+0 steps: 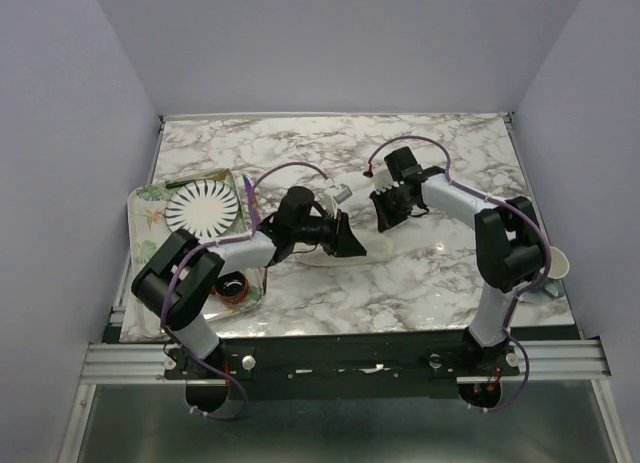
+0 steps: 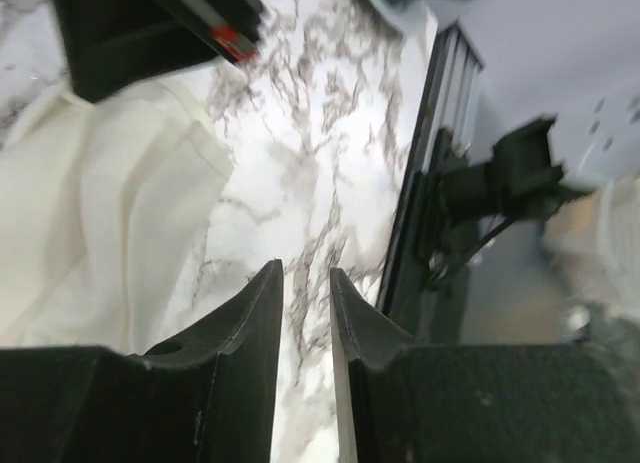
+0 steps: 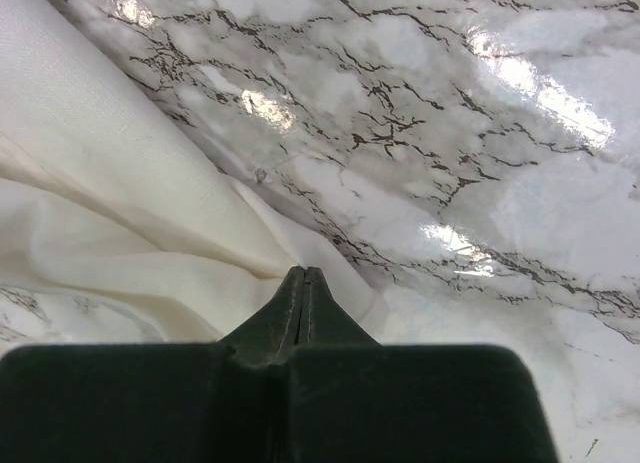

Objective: Fold the napkin into a case and place the utensils inside
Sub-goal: Stuff the top corner of the smaller-rectangle-folded napkin into the folded napkin.

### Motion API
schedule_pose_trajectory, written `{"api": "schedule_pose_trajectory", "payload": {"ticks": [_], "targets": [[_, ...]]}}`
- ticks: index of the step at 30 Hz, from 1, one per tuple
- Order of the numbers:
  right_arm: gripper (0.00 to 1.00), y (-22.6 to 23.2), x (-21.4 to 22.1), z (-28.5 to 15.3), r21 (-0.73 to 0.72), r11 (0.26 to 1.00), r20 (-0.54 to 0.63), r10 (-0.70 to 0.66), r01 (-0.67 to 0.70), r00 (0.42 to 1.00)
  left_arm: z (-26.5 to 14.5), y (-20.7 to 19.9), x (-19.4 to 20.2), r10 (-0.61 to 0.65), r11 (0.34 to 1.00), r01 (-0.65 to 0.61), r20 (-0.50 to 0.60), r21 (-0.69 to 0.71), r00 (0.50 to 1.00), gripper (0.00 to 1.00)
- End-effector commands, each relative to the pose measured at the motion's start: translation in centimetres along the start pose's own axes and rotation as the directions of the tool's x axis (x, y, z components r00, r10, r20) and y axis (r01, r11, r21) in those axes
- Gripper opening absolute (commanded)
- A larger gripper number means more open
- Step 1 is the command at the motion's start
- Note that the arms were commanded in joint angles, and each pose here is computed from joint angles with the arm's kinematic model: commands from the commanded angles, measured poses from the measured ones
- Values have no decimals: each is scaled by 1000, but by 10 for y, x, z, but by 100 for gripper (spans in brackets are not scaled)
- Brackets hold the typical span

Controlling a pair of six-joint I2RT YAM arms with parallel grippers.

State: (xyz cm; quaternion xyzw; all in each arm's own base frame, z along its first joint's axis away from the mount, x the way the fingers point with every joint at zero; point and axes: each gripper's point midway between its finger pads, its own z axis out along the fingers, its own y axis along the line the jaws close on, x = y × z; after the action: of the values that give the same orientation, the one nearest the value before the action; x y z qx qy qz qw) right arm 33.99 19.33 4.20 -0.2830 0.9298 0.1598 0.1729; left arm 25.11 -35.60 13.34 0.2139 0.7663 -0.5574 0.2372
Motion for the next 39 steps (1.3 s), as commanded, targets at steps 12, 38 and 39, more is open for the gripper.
{"api": "schedule_pose_trajectory", "payload": {"ticks": [12,38,39], "targets": [[1,5,-1,-3,-25,997,-11,68,-68,998,55,36,26,108,987,-107,1,-123,994,12],[11,10,1,-19,-31,996,-44,82,-84,996,65,118,32,-301,914,307,62,-267,951,4],[15,10,2,-18,-24,996,-51,82,-84,995,64,118,33,-301,914,306,61,-266,952,3]]}}
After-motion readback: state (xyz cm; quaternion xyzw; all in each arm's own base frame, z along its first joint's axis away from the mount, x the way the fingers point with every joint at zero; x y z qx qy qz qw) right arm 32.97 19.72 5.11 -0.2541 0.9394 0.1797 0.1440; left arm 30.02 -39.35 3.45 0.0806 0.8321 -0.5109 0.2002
